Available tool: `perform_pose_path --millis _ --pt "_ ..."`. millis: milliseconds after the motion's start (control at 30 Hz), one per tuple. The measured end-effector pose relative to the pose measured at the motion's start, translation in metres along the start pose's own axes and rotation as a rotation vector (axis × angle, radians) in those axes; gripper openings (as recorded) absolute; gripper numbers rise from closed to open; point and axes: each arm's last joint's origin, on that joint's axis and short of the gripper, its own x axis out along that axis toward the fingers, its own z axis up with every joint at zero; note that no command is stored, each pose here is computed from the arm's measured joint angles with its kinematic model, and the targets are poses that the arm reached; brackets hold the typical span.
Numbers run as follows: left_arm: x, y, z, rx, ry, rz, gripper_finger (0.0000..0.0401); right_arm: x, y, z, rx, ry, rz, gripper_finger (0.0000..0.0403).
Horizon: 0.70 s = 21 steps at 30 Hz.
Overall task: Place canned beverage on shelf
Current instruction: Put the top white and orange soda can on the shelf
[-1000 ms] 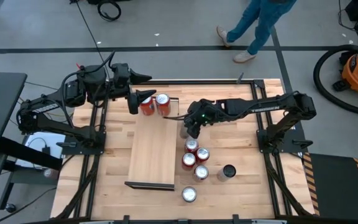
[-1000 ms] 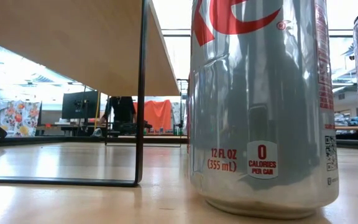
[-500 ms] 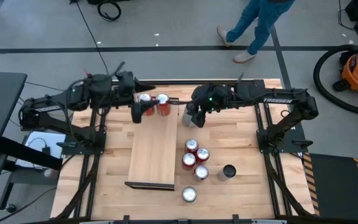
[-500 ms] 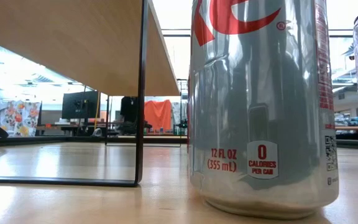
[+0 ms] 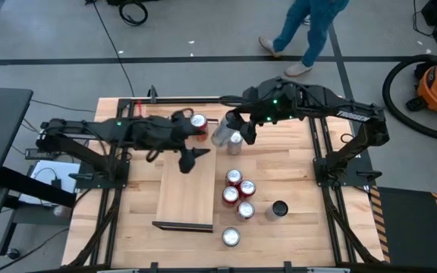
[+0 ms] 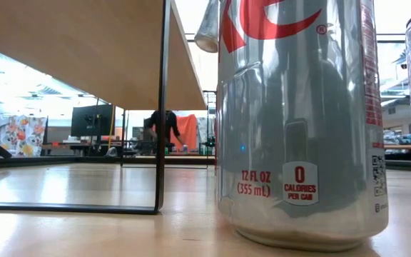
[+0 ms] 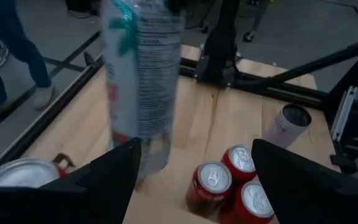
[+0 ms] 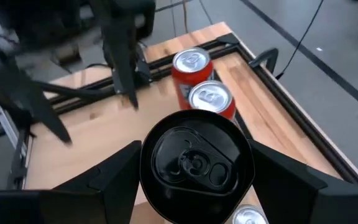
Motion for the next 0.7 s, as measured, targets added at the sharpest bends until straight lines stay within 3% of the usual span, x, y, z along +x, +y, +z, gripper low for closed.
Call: perform_pose_path --millis 333,600,700 --pt "0.02 -0.003 -0.006 0.019 0.029 0.039 0.0319 0.0 0.025 -0.004 0.032 -0.008 0.075 0.0275" --pt "0.022 -0.003 -0.006 -0.035 0.035 0.038 0.0319 -0.003 0.038 0.001 0.055 -0.117 0.061 0.0275" --pt "0.022 -0.003 -0.007 -0.005 0.049 0.03 0.0319 0.0 0.04 0.001 0.062 -0.123 0.05 0.0275"
